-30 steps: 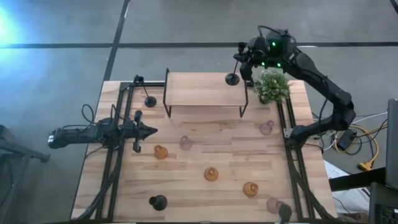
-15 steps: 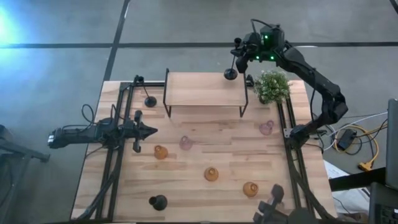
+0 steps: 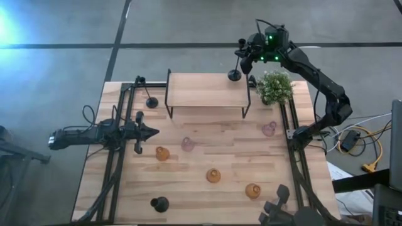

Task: Pick & Place candle stick holders
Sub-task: Put the top right black candle holder on the shelf, then put the top black candle holder on the shelf

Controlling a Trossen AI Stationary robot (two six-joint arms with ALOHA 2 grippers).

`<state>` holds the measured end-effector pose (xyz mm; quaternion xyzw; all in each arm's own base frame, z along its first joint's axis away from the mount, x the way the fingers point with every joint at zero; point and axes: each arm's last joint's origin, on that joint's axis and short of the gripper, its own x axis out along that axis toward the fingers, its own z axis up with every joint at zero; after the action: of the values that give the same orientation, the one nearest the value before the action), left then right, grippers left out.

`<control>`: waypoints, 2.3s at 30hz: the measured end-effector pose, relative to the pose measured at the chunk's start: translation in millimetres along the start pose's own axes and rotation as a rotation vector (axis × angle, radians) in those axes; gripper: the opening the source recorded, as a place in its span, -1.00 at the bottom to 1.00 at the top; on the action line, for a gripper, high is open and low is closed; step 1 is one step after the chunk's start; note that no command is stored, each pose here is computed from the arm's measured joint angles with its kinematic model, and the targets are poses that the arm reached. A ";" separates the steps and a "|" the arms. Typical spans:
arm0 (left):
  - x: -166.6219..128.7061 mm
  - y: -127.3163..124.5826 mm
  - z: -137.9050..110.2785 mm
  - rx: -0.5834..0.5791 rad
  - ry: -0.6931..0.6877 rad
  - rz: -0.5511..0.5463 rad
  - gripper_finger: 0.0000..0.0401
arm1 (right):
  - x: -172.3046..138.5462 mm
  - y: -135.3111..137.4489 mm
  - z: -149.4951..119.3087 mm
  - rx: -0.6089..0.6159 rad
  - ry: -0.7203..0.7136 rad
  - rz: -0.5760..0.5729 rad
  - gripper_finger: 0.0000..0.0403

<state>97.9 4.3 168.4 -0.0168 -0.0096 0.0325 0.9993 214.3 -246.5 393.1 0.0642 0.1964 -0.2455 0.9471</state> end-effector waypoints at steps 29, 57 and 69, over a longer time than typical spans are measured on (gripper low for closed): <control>0.0 0.0 0.0 0.000 0.000 0.000 -0.93 | 5.9 -15.1 -22.7 0.051 0.049 -0.018 -0.95; 0.0 0.0 0.0 0.000 0.000 0.000 -0.93 | 7.3 -15.3 -34.4 0.052 0.119 -0.012 -0.30; 0.0 0.0 -0.1 0.000 0.000 0.000 -0.93 | 6.8 -15.7 -36.8 0.024 0.147 -0.029 0.26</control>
<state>97.9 4.3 168.4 -0.0170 -0.0094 0.0326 0.9993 199.5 -255.1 356.3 0.0908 0.2634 -0.2564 0.9256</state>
